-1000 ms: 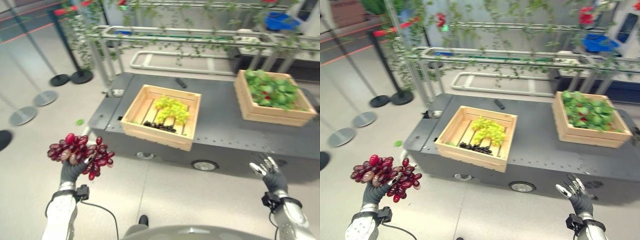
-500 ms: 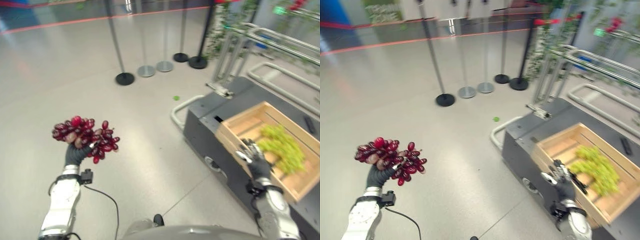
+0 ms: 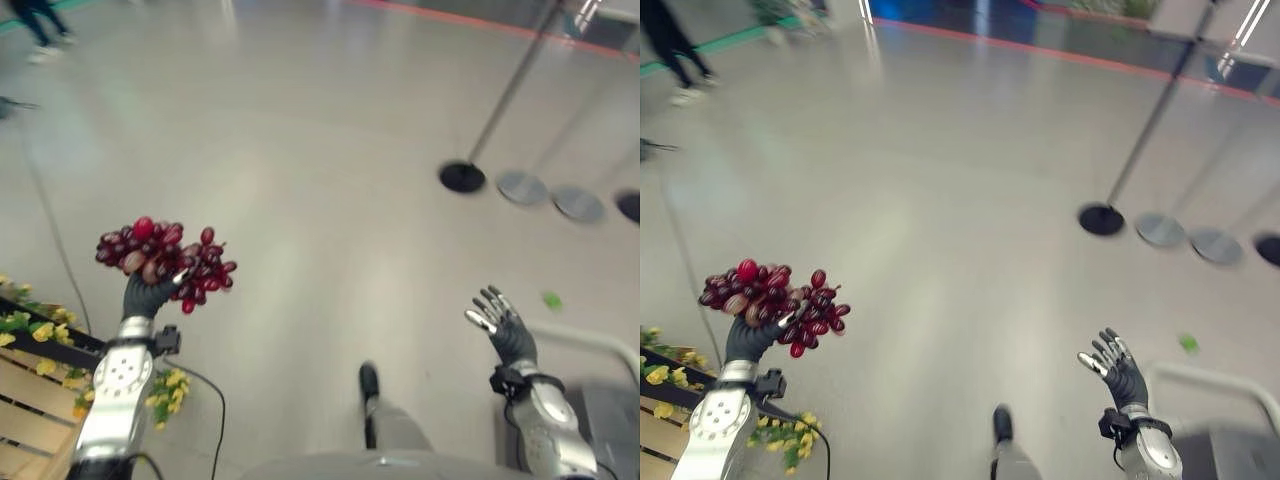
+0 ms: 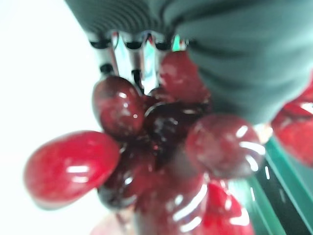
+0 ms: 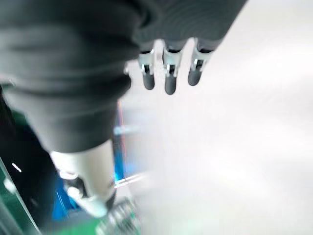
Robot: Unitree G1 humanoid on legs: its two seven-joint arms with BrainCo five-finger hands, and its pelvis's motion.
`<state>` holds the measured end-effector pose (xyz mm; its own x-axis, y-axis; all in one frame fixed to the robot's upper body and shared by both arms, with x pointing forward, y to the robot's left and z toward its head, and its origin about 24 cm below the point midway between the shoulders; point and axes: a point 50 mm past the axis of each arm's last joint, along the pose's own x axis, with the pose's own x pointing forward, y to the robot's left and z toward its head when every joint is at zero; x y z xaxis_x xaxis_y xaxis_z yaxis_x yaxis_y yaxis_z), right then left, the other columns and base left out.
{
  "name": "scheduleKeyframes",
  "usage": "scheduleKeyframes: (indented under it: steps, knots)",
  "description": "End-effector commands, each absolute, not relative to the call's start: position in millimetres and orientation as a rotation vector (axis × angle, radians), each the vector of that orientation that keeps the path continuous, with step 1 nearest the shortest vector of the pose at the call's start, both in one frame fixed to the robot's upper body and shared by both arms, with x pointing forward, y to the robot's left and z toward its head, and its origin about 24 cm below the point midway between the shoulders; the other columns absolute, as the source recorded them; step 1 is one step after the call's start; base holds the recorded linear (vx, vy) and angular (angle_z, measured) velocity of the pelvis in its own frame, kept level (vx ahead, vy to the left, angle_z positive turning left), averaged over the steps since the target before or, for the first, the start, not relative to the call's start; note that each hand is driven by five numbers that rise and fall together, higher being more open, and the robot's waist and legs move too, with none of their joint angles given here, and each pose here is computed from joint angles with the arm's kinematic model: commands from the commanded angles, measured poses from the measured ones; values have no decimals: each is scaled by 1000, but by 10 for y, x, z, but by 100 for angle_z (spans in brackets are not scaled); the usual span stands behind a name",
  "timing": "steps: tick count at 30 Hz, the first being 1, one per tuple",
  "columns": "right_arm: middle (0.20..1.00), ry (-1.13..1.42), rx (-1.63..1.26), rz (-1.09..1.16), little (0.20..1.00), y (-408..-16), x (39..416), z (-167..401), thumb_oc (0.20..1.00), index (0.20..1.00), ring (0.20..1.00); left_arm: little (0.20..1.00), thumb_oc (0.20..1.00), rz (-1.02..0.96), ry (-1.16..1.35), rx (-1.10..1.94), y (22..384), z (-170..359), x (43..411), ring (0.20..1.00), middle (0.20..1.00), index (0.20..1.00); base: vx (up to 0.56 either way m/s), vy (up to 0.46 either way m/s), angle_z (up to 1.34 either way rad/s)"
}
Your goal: Pick up the fruits from the basket on one side to the basket on the other side
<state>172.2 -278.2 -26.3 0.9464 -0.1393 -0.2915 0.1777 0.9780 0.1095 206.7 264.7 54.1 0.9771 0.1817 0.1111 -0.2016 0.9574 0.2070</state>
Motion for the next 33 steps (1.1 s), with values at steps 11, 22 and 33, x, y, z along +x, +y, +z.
scheduleKeyframes:
  steps: [11,22,33]
  knots:
    - [1000,33,31,-90,1000,-2772,2086,248,1000,1000,1000,200,200,87,-358,153,2493,1052,2301,200,200,200,-85,-163,139]
    - [1000,-1,70,-157,1000,-2746,2074,251,1000,1000,1000,200,200,123,-330,166,2568,1008,2240,200,200,200,73,185,115]
    - [1000,52,83,-149,1000,-2583,2192,113,1000,1000,1000,200,200,149,-307,277,2694,1020,2183,200,200,200,131,393,28]
